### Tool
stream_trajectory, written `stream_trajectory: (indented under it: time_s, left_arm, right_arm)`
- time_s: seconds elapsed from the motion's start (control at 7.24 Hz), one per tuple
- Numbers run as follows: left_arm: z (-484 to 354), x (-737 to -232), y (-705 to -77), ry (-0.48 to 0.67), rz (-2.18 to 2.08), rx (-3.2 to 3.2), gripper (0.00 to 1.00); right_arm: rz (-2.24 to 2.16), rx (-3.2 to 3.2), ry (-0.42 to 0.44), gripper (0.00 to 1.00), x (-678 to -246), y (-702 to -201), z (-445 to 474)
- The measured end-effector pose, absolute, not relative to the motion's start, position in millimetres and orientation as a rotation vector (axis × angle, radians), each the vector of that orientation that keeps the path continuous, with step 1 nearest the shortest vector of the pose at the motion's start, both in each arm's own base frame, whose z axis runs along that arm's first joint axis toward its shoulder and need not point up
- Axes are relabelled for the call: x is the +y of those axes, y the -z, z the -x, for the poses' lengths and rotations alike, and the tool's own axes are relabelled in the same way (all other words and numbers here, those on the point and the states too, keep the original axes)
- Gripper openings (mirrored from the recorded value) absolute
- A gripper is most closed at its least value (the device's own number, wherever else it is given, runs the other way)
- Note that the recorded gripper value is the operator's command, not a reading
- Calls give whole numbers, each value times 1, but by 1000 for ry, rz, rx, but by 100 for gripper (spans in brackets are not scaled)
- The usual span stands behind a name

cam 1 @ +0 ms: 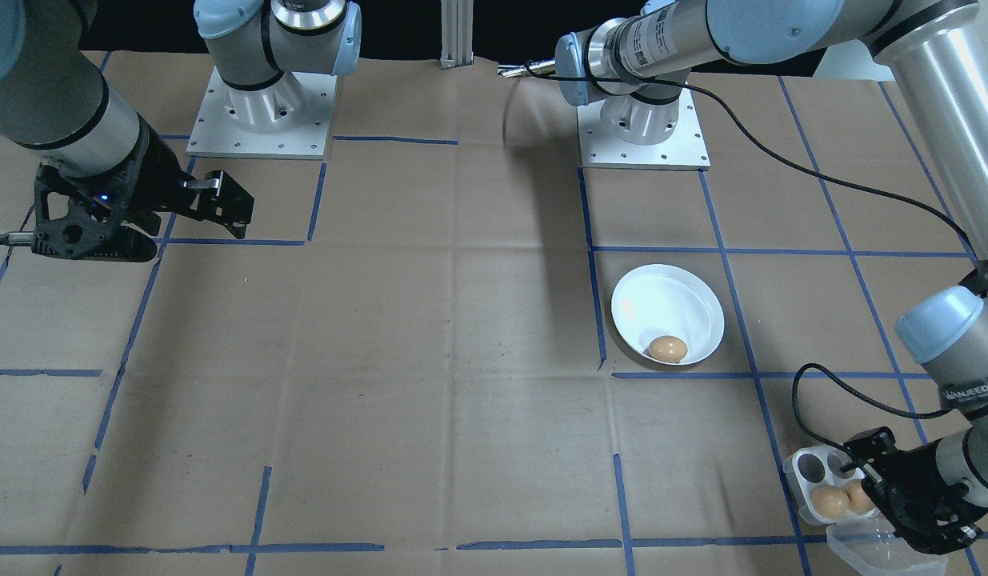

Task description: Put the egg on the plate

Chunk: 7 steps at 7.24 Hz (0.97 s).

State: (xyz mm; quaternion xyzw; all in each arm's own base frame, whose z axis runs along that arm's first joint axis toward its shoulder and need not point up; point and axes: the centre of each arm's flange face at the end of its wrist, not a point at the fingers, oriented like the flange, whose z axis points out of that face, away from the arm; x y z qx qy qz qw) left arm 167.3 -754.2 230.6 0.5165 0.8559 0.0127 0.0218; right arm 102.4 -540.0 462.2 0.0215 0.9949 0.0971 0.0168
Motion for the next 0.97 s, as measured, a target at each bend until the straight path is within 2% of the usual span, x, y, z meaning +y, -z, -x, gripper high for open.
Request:
stream_trajectory:
  time_s: [0.28, 0.97]
  left_arm:
    - [-166, -753, -223, -49, -1611, 2654, 87]
    - [-171, -751, -216, -53, -1615, 2641, 60]
  right_arm:
    - [-67, 3093, -302, 100, -540, -462, -102]
    - [-67, 3092, -302, 100, -540, -462, -102]
